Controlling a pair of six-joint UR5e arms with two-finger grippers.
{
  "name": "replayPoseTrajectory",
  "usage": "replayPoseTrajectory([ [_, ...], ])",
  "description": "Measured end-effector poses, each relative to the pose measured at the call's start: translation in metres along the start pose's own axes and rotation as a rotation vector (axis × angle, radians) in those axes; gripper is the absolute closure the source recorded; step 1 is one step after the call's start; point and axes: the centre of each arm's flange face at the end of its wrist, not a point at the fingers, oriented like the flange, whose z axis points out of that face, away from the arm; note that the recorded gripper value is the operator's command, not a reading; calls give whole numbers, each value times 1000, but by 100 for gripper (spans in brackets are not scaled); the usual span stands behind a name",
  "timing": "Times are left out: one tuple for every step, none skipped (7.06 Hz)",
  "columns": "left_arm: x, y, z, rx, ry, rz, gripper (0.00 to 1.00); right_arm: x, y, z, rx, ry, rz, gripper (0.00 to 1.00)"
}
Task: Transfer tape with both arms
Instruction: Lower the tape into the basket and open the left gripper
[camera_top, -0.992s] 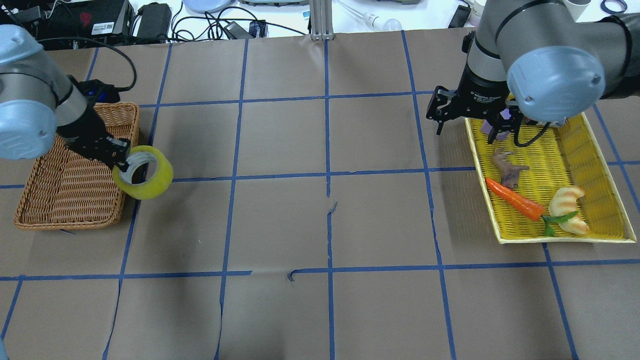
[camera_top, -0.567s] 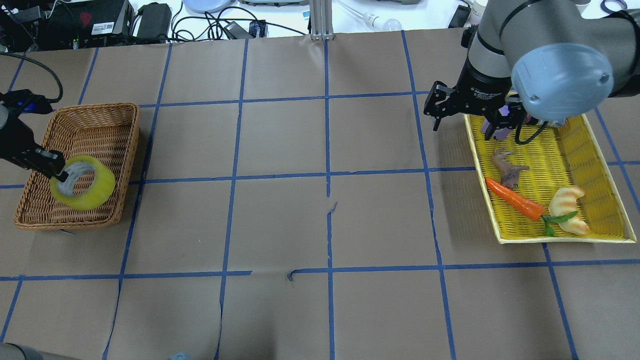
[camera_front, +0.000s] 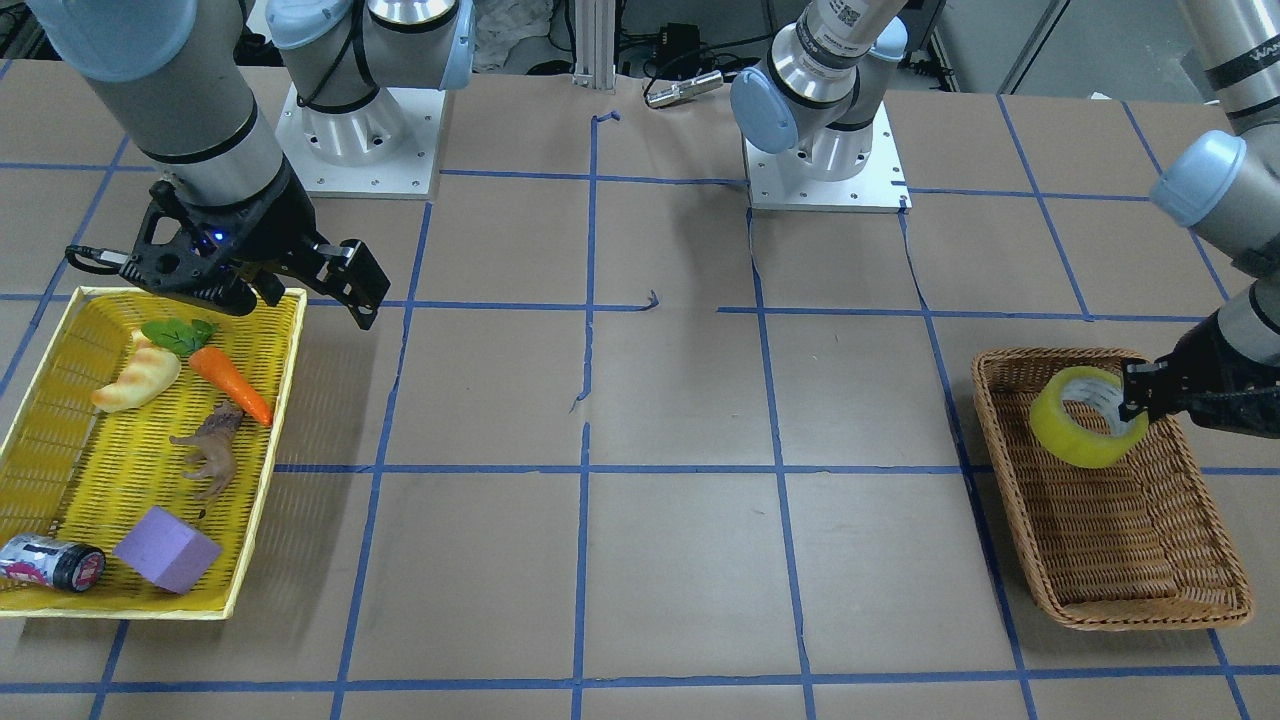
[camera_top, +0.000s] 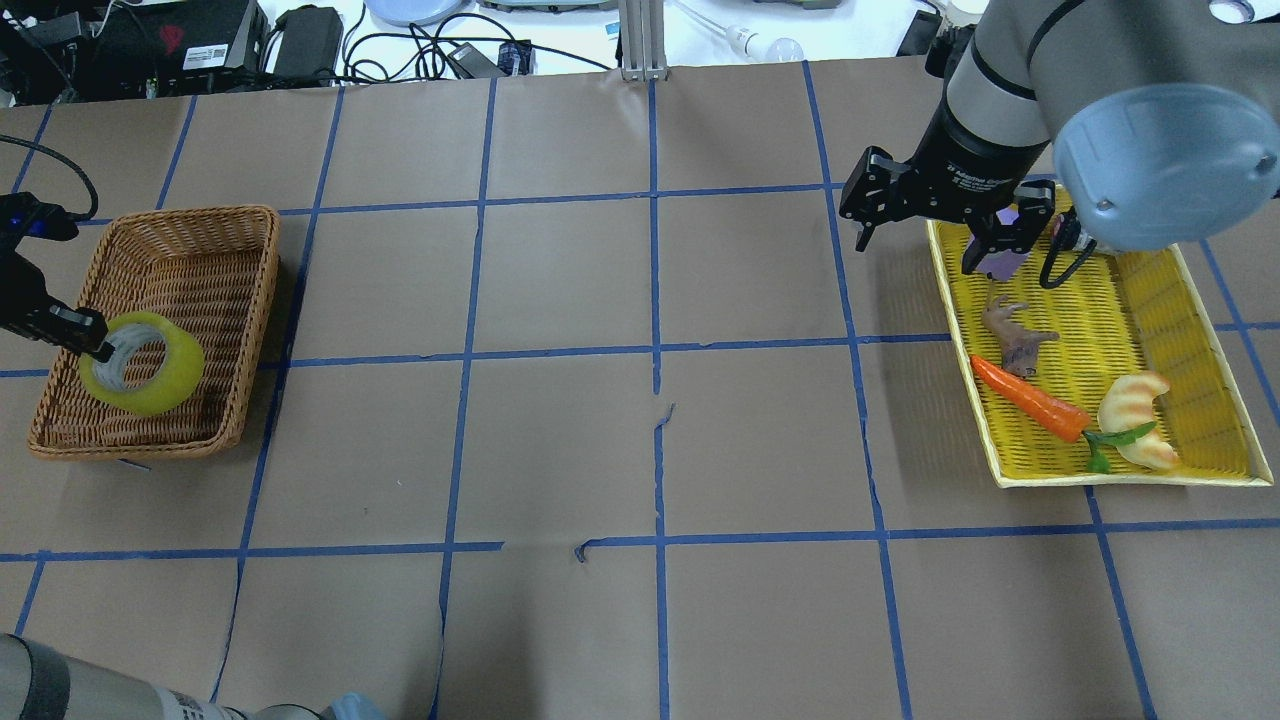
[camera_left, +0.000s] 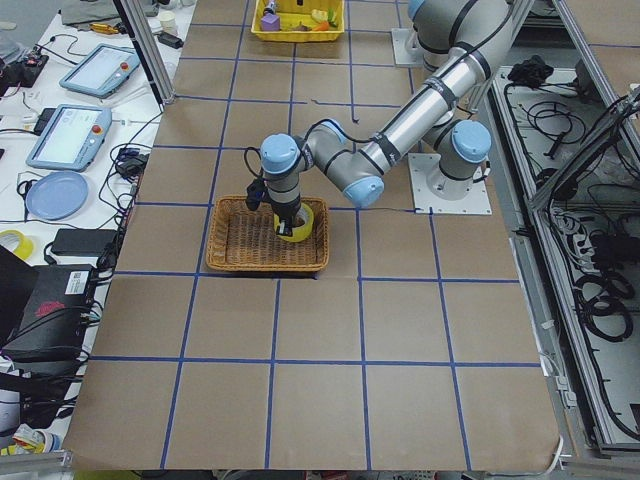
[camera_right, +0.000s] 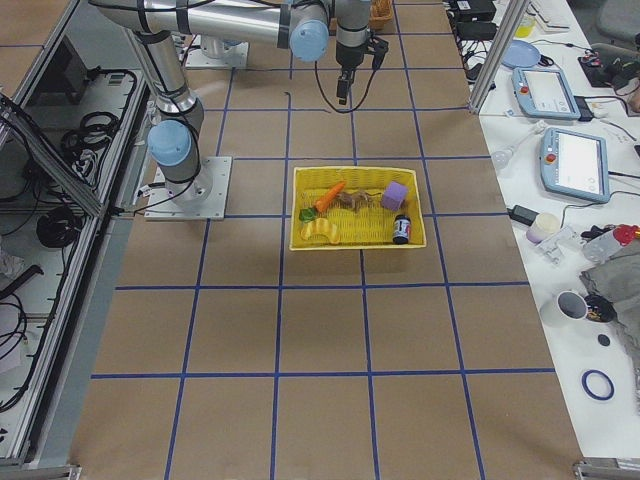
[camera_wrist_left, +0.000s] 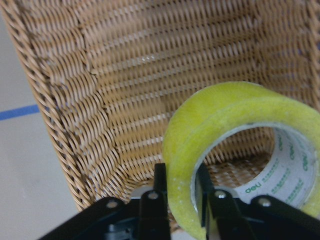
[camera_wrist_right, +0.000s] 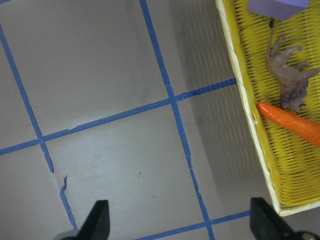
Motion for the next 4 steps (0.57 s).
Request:
replayPoseTrajectory([
  [-6,-8,15,37,-11,-3,92,1,1,0,0,3,-2,0],
  [-8,-14,27,62,-4,-5,59,1,1,1,-1,5,-4,0],
  [-8,-17,35,72,6,-9,10,1,2,1,-1,8,-6,0],
  [-7,-19,38,83,16,-17,0,1,1,1,1,11,-6,0],
])
